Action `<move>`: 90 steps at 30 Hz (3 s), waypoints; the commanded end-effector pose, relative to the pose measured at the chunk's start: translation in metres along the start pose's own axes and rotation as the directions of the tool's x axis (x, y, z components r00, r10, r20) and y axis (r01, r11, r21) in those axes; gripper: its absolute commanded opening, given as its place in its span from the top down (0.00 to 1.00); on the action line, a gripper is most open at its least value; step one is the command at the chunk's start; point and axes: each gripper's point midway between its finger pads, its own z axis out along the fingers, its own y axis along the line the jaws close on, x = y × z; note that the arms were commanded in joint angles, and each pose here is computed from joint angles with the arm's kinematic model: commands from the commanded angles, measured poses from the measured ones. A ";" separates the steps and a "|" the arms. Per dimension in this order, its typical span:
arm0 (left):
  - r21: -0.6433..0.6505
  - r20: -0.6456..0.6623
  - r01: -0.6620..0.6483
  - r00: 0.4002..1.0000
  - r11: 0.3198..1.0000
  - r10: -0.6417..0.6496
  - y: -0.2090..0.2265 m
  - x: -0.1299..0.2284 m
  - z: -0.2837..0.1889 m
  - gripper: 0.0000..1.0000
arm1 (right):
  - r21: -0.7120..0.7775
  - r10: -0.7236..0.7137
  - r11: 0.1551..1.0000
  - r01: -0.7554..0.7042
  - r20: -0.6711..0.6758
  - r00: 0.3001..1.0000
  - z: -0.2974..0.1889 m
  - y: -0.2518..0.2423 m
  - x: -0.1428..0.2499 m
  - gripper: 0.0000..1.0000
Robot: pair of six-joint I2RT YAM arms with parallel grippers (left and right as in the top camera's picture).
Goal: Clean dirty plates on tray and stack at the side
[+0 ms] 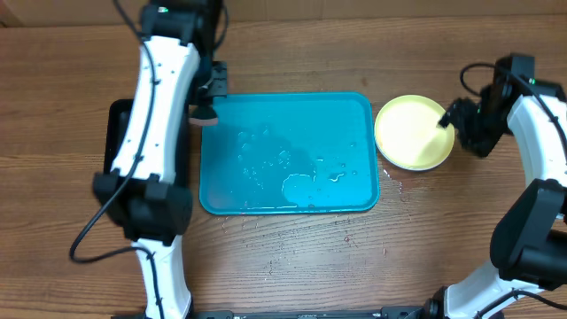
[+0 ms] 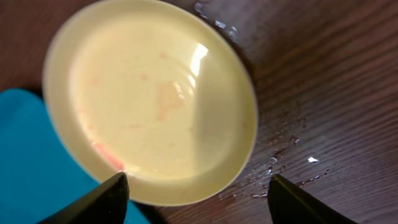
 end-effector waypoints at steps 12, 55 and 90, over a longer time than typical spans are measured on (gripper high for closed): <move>0.002 0.062 0.199 0.978 0.980 -0.199 0.112 0.073 -0.017 0.96 | -0.112 -0.274 0.953 0.283 0.085 0.958 -0.034 0.102 0.025 0.10; 0.213 0.369 0.137 0.906 0.967 -0.210 0.097 0.095 -0.073 0.00 | -0.058 -0.403 0.890 0.452 0.362 0.840 -0.174 0.089 0.073 0.00; 0.214 0.374 0.136 0.903 0.967 -0.210 0.097 0.096 -0.075 0.00 | -0.069 -0.320 0.845 0.530 0.729 0.604 -0.289 0.073 0.106 0.00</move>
